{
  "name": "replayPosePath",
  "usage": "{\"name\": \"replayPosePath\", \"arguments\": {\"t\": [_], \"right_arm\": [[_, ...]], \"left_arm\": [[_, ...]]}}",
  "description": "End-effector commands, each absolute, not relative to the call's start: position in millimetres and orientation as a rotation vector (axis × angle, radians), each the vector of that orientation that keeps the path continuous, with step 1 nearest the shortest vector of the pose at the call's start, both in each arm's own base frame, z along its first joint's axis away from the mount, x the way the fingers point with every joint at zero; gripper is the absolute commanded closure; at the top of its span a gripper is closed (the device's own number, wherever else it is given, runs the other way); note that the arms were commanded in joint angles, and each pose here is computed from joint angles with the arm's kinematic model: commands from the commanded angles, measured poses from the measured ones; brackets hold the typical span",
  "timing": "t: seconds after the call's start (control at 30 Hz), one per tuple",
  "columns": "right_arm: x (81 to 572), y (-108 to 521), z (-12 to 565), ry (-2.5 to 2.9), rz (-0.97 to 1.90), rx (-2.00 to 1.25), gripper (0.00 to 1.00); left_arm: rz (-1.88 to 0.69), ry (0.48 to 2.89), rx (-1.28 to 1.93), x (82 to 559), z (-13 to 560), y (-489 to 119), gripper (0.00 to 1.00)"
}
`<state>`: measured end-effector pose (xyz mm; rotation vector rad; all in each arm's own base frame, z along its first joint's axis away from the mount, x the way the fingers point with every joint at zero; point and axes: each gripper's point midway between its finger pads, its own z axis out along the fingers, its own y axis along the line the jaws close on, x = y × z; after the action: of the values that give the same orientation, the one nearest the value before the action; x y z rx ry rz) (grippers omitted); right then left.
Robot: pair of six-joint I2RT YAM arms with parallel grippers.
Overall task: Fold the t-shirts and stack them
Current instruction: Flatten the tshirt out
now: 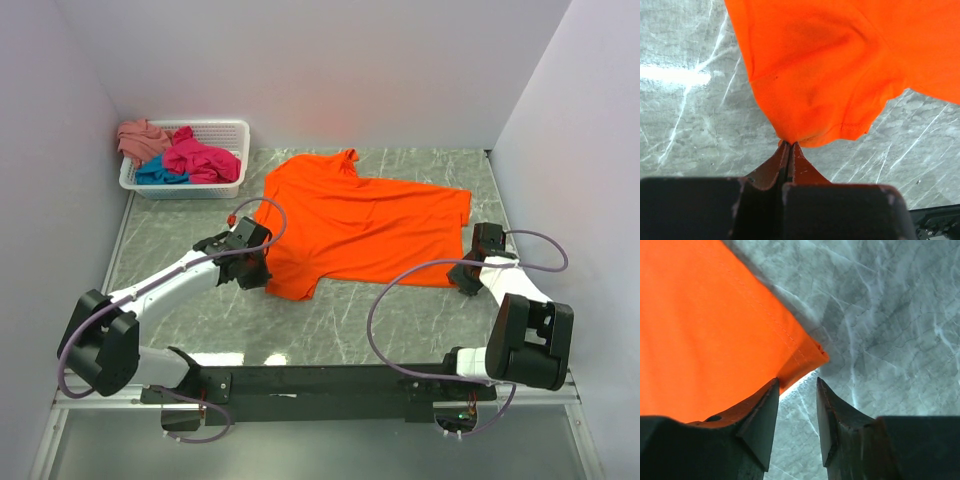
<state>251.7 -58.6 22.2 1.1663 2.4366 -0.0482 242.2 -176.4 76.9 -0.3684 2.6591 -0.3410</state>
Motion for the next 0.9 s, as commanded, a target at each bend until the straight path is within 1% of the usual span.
{"name": "replayPosePath", "arguments": {"t": [0.0, 0.17, 0.27, 0.4, 0.43, 0.47, 0.57, 0.6, 0.67, 0.7, 0.77, 0.8, 0.83, 0.87], "right_arm": [[254.9, -69.1, 21.2, 2.400, -0.101, 1.188, 0.56], [262.9, -72.6, 14.5, 2.437, -0.123, 1.192, 0.55], [267.0, -61.3, 8.7, 2.466, -0.036, 1.182, 0.57], [271.0, -50.3, 14.3, 2.463, 0.060, 1.150, 0.86], [273.7, -49.5, 20.0, 2.446, 0.073, 1.136, 0.95], [275.7, -45.8, 26.7, 2.436, 0.111, 1.123, 1.00], [285.0, -47.5, 65.0, 2.342, 0.138, 1.057, 1.00], [292.3, -49.2, 90.2, 2.273, 0.152, 1.019, 1.00], [292.8, -48.3, 116.2, 2.229, 0.166, 0.986, 1.00], [297.5, -49.6, 147.9, 2.150, 0.177, 0.943, 1.00], [293.3, -51.9, 176.5, 2.090, 0.168, 0.919, 1.00], [292.8, -53.4, 209.0, 2.014, 0.166, 0.877, 1.00], [289.8, -55.4, 224.2, 1.980, 0.156, 0.870, 1.00], [282.2, -57.7, 234.3, 1.970, 0.129, 0.881, 1.00]], "left_arm": [[-0.362, 2.661, -0.357, 244.2, 76.6, -179.1, 0.99], [-0.323, 2.680, -0.372, 243.0, 69.0, -174.2, 0.99], [-0.330, 2.680, -0.379, 242.3, 69.7, -174.3, 0.99], [-0.377, 2.650, -0.379, 247.5, 79.1, -178.3, 0.99], [-0.393, 2.635, -0.373, 249.2, 84.8, -180.2, 0.99], [-0.411, 2.614, -0.371, 254.1, 92.4, -182.7, 0.99], [-0.459, 2.517, -0.366, 271.3, 124.3, -189.3, 0.99], [-0.453, 2.485, -0.377, 277.7, 134.2, -188.0, 0.99], [-0.508, 2.383, -0.380, 292.3, 172.7, -193.7, 0.99], [-0.531, 2.336, -0.378, 297.9, 187.6, -194.9, 0.99], [-0.563, 2.210, -0.393, 309.1, 234.2, -192.6, 0.99], [-0.553, 2.176, -0.402, 310.7, 249.2, -187.6, 0.99], [-0.549, 2.078, -0.429, 316.3, 286.4, -178.9, 0.99], [-0.532, 2.022, -0.454, 318.2, 306.1, -170.8, 0.99]]}}
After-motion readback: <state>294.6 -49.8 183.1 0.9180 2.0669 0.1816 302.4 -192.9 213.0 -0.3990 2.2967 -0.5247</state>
